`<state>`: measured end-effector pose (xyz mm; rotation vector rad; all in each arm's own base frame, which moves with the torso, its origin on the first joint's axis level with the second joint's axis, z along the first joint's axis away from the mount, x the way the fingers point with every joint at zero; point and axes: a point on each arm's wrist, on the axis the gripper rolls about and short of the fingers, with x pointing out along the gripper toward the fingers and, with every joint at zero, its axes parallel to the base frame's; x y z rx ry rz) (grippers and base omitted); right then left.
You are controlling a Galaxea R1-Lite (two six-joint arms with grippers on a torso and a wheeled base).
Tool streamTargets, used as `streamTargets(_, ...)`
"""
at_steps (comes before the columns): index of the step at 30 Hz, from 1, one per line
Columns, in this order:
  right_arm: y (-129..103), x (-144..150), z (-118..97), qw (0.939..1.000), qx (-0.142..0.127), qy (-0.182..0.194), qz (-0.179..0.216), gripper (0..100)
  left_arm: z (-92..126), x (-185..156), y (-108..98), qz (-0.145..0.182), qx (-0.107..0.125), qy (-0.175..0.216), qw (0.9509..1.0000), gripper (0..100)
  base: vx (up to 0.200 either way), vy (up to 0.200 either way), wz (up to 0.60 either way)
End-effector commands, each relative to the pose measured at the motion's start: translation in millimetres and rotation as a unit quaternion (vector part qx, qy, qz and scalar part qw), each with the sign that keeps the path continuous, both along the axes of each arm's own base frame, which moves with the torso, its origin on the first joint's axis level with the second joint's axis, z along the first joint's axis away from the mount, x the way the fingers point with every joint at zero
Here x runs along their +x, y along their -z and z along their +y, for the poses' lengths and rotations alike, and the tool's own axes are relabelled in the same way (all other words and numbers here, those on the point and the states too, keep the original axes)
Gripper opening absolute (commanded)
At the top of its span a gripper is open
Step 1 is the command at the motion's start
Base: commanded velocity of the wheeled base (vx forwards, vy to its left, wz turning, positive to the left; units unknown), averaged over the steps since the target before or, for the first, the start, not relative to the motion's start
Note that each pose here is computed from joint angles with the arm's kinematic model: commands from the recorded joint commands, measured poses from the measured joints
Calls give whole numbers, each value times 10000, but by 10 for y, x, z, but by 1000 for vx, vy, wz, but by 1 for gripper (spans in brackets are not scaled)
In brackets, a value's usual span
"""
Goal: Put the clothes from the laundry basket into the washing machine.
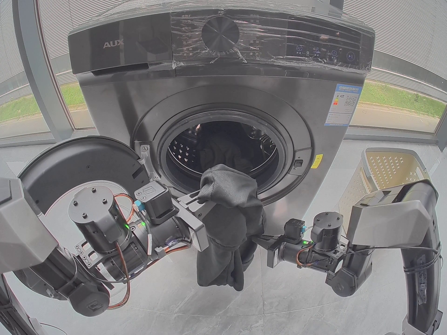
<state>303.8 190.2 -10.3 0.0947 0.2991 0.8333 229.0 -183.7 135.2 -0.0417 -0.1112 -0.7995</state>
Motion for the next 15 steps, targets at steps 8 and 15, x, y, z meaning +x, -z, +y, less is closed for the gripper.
streamTargets(8, -932, -276, -382, 9946, 490, 461, -793, 0, 263, 143, -55, 35, -169, -442, 9989, 0, 0, 0, 0)
streamTargets(15, -1464, -483, -525, 9828, 1196, 795, -1164, 0, 423, 217, -79, 92, -296, -699, 9971, 0, 0, 0, 0)
